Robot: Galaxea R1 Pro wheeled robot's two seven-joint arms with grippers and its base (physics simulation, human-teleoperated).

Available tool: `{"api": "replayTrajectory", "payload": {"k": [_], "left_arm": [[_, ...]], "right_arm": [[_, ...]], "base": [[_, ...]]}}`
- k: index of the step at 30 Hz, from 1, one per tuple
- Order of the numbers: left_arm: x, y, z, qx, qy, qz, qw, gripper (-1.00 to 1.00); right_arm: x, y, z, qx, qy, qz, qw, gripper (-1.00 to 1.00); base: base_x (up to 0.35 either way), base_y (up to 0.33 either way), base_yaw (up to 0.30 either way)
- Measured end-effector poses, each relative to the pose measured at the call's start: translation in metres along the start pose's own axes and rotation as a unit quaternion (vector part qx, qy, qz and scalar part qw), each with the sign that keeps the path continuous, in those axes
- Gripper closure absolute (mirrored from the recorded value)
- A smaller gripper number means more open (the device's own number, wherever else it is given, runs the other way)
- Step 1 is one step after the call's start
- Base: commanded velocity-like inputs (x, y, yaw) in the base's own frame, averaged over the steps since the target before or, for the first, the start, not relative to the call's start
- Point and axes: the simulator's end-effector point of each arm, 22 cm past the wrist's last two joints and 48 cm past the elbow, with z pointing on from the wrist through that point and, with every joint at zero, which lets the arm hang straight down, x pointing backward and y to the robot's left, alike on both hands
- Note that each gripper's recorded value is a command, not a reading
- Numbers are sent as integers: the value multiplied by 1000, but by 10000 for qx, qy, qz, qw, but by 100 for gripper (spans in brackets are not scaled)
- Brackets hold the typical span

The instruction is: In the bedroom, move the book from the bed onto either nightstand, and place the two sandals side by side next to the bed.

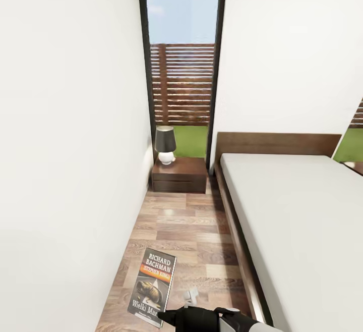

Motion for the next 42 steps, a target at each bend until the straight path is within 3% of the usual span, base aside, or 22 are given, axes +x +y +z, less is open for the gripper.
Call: {"api": "replayTrajectory", "payload": {"k": [42], "left_arm": [[-1,-1,0,6,-24,0,10000,-100]], "right_arm": [[0,0,0,5,-5,4,10000,100]], "base": [[75,36,-31]]}}
